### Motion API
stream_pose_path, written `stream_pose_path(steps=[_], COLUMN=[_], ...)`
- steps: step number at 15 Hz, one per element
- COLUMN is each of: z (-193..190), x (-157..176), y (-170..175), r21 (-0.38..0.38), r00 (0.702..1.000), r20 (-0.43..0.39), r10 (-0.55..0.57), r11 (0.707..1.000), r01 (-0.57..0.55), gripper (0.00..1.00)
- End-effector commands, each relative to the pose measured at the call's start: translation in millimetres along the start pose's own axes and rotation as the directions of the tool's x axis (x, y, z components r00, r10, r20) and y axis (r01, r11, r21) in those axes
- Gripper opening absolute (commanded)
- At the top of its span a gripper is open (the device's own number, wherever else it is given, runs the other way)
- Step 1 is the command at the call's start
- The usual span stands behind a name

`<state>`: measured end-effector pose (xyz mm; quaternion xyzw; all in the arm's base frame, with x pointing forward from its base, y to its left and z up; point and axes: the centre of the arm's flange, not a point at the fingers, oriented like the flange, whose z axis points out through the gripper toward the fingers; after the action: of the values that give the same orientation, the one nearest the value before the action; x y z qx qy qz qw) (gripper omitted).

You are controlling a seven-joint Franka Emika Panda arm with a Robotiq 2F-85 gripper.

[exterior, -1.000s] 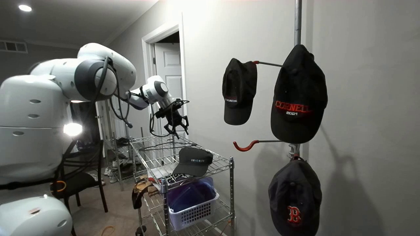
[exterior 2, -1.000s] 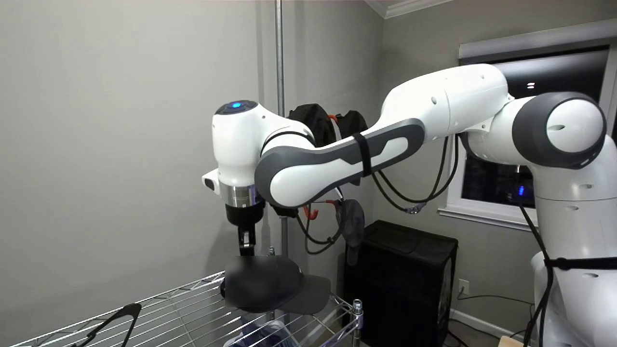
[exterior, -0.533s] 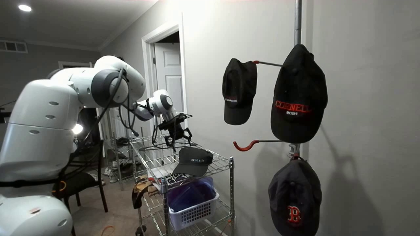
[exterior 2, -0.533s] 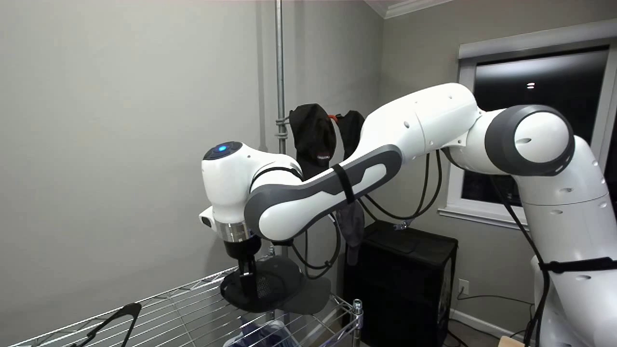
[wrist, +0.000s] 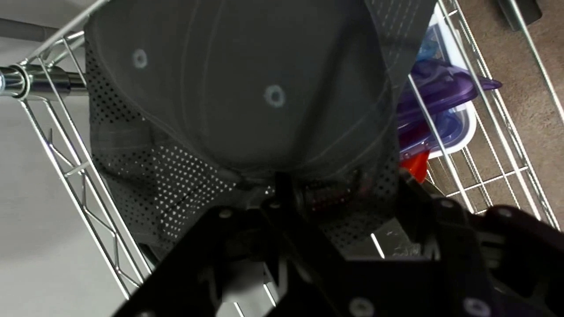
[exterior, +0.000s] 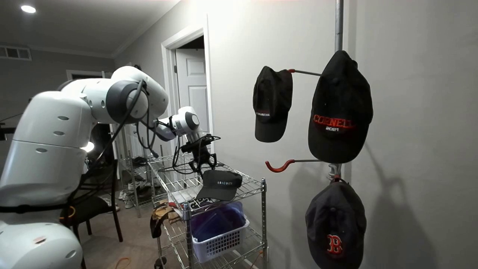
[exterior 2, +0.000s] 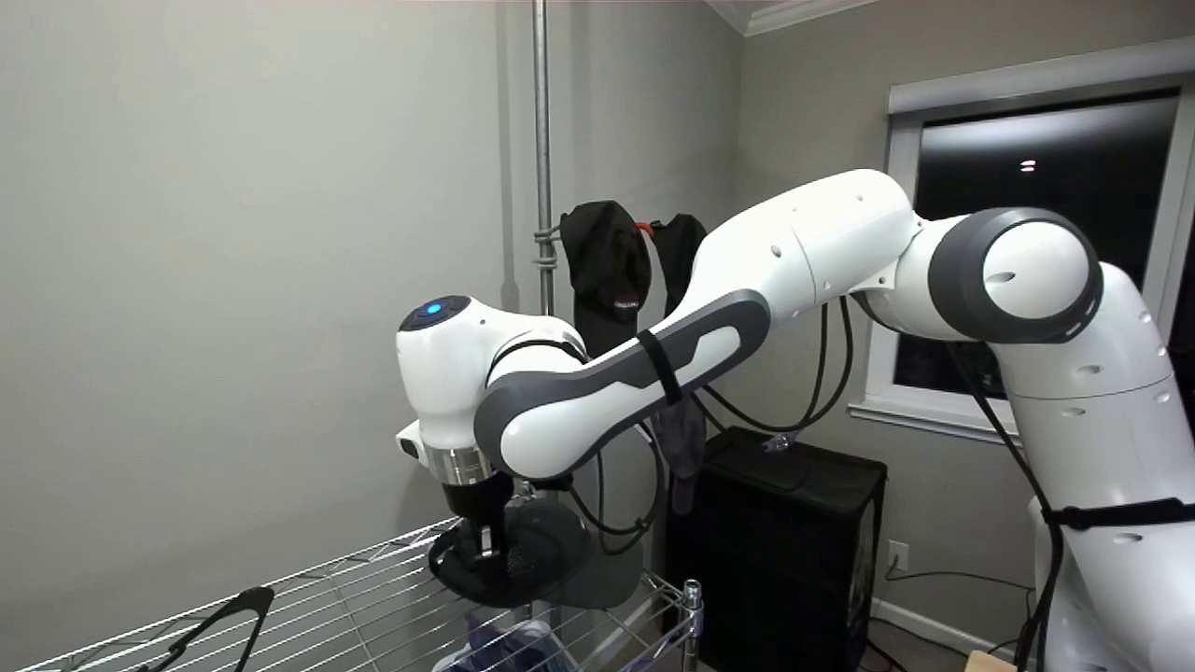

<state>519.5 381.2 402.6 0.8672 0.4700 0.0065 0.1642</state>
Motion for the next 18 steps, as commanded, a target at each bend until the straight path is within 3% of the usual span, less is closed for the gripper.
stream_pose_path(steps=[1, 6, 9, 12, 18], z=[1.7, -9.1, -28.3, -52.8, -120.4], x=[-13.1, -17.8, -28.6, -40.1, -66.8], y=[-0.1, 10.5, 28.2, 49.5, 82.3], r21=[0.022, -0.013, -0.052, -0.141, -0.350], r00=[1.000, 1.000, 0.998, 0.995, 0.988], r20=[0.004, 0.007, -0.003, 0.001, -0.030], r10=[-0.007, 0.016, 0.061, 0.099, 0.150], r11=[1.000, 1.000, 0.997, 0.985, 0.924], r01=[0.007, -0.016, -0.061, -0.098, -0.151], gripper=[0.29, 0.02, 0.00, 0.00, 0.00])
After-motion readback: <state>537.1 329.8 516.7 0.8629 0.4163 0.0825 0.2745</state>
